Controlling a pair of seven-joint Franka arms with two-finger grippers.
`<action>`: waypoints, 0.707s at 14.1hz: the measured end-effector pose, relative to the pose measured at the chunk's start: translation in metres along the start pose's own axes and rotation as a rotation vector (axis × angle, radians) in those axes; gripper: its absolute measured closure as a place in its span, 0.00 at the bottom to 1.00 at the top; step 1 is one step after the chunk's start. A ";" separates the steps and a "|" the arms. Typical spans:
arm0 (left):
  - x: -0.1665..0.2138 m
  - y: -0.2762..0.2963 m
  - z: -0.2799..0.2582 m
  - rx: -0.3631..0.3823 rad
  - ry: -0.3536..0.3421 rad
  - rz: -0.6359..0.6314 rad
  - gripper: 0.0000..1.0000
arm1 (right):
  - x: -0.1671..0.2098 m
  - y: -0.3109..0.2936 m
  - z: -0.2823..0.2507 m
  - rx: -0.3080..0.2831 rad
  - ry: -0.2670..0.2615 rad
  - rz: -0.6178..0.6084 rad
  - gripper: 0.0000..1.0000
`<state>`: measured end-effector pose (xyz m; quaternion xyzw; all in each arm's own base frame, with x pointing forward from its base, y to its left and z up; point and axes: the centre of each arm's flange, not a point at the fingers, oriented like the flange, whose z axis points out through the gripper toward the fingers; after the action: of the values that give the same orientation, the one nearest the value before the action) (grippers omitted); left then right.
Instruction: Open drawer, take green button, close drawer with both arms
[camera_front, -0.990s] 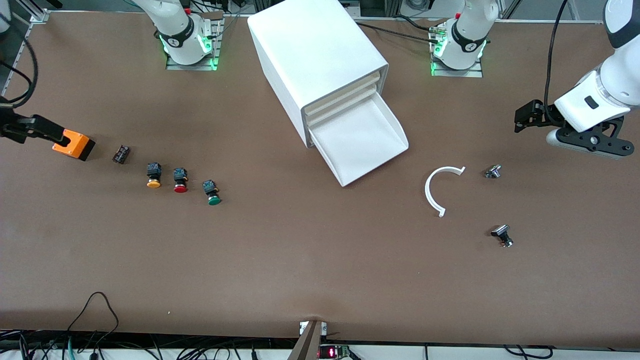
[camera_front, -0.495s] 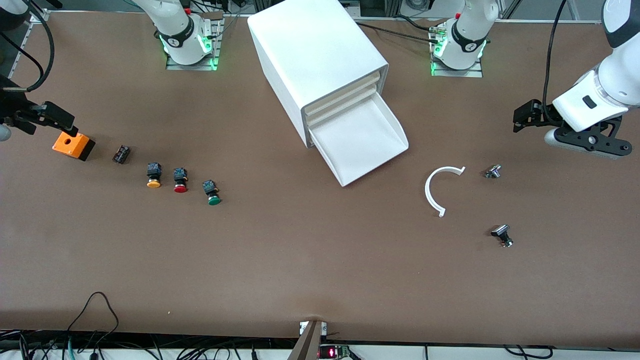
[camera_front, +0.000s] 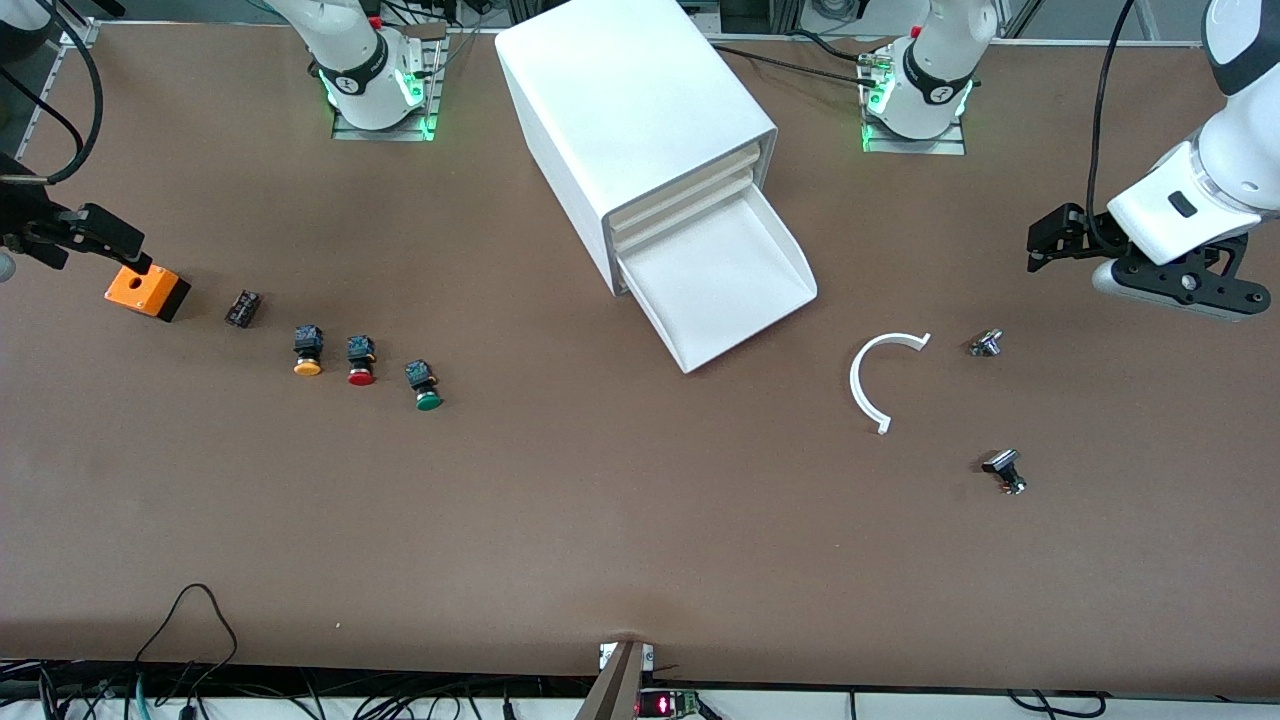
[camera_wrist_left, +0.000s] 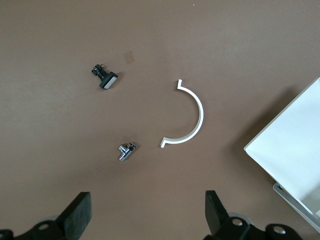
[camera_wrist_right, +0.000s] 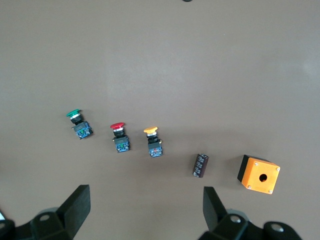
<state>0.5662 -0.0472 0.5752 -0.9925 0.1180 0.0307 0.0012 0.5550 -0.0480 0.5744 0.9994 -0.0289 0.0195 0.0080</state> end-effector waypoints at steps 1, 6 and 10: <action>0.000 0.001 0.000 0.000 -0.002 0.002 0.00 | 0.001 0.000 0.002 0.000 -0.004 0.000 0.00; -0.001 0.004 0.001 -0.002 -0.016 0.006 0.00 | 0.003 -0.003 0.008 0.001 -0.015 -0.005 0.00; -0.002 0.003 0.001 -0.003 -0.020 0.004 0.00 | 0.003 -0.005 0.008 0.001 -0.015 -0.008 0.00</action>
<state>0.5636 -0.0495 0.5739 -0.9919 0.1201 0.0407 0.0011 0.5586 -0.0434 0.5660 0.9996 -0.0251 0.0119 0.0075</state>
